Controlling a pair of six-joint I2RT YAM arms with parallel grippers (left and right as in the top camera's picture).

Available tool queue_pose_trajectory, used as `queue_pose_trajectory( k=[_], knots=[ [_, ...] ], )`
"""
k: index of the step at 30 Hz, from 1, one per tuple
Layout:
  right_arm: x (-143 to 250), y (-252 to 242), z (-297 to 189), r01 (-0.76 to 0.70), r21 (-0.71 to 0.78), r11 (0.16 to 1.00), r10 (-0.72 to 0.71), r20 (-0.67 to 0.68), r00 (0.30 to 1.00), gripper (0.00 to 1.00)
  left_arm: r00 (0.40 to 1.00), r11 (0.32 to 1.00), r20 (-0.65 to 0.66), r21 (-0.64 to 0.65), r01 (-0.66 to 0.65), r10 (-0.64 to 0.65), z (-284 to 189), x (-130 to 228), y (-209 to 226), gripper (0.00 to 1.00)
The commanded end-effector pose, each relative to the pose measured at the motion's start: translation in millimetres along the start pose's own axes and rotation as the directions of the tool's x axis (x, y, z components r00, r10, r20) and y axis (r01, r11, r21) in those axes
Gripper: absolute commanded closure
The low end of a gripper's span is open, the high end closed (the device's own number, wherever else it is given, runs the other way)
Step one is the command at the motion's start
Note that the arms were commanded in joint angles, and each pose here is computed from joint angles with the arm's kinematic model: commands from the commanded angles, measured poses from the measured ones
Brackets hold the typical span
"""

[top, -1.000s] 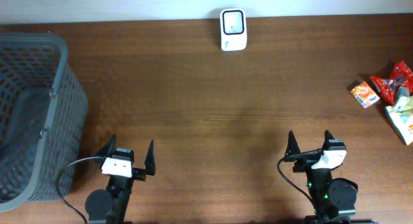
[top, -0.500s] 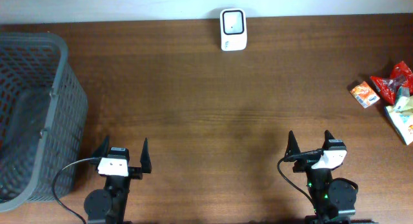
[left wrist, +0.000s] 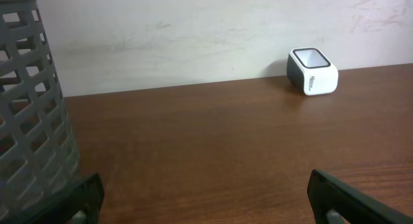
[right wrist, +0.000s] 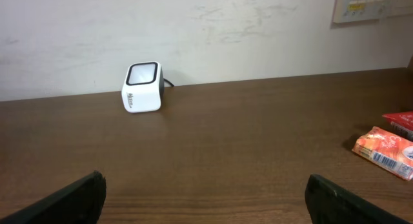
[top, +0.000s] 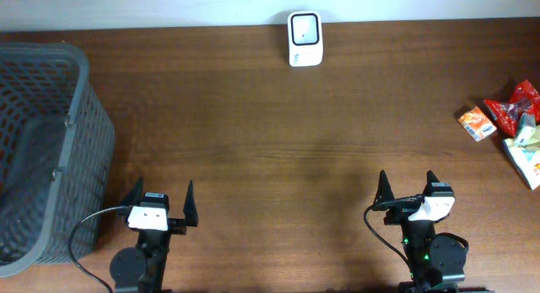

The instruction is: Scan the item barcode

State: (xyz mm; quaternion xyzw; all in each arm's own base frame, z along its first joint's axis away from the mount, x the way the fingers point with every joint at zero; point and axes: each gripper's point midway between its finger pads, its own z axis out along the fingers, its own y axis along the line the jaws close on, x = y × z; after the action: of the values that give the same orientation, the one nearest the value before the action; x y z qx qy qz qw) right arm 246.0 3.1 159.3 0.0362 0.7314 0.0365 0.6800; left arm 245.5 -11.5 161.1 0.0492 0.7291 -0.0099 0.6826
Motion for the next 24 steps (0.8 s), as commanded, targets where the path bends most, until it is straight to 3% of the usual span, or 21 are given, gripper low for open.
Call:
queue_pose_trajectory(
  k=[1,24],
  knots=[
    [3.1,-2.2,0.2,-0.004,0.014,1.0,0.004,-0.003,1.0,0.02,1.0,1.0,-0.002,-0.016,-0.016,0.016,0.1,2.3,2.9,0.01],
    [3.2,-0.7,0.2,-0.004,0.005,1.0,0.004,-0.004,1.0,0.01,1.0,1.0,-0.001,-0.016,-0.016,0.016,0.1,2.2,2.9,0.01]
  ],
)
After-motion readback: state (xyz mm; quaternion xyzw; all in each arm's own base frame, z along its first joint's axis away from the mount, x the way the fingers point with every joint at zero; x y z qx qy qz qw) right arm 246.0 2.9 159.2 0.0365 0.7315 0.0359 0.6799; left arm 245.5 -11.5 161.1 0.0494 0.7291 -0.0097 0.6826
